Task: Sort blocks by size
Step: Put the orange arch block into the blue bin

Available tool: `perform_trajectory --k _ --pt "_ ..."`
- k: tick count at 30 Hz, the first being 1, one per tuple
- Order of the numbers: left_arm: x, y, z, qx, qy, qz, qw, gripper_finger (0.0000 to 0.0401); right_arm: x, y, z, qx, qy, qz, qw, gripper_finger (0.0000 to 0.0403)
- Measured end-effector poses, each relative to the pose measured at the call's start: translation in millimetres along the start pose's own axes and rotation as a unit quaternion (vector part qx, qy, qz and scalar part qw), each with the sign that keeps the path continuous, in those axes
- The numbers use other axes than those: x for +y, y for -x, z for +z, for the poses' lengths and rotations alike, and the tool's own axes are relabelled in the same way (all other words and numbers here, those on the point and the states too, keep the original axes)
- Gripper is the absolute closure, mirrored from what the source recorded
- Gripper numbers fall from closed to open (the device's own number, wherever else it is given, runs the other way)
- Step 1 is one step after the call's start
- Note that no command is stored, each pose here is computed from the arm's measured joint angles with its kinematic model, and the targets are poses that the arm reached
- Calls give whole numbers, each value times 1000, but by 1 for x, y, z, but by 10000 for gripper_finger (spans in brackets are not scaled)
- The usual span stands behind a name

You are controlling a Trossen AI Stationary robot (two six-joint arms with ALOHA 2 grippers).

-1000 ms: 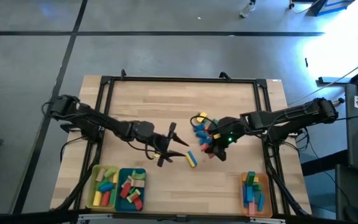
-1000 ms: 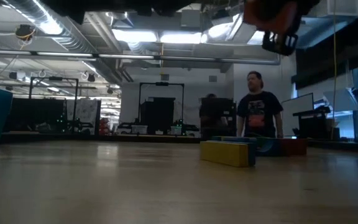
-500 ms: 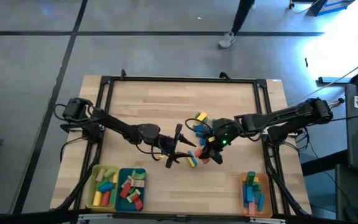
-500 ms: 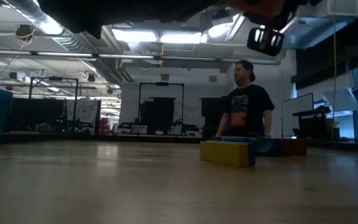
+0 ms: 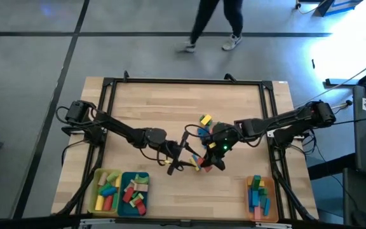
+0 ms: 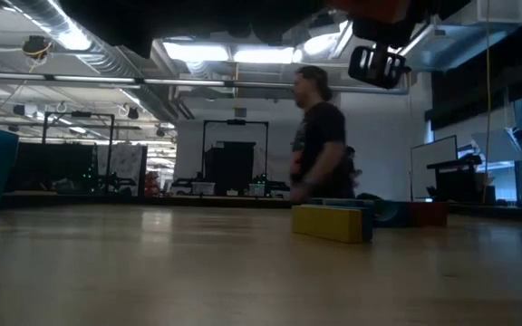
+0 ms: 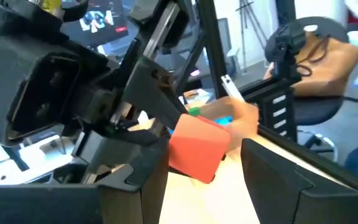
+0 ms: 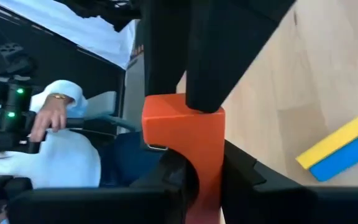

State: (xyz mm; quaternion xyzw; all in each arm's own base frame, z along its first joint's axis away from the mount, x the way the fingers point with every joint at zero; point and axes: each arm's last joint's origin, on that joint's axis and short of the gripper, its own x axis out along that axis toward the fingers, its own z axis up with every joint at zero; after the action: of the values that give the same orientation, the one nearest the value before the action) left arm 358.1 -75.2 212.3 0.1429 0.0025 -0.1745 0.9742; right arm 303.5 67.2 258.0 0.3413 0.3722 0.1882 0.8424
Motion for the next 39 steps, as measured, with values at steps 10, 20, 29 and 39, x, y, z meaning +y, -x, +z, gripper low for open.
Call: perform_trajectory --k 10,20,29,39 --pt "-3 0 1 -3 0 -15 1000 221 1 0 1 -2 2 5 1000 351" --pt "-3 0 1 0 -6 -3 1000 221 -1 -4 2 -7 -8 5 1000 352" --pt "-2 0 1 1 -18 -1 1000 221 1 -5 4 -12 -21 23 999 341" --pt "-3 0 0 4 -44 -1 999 221 3 -5 4 2 -63 41 997 347"
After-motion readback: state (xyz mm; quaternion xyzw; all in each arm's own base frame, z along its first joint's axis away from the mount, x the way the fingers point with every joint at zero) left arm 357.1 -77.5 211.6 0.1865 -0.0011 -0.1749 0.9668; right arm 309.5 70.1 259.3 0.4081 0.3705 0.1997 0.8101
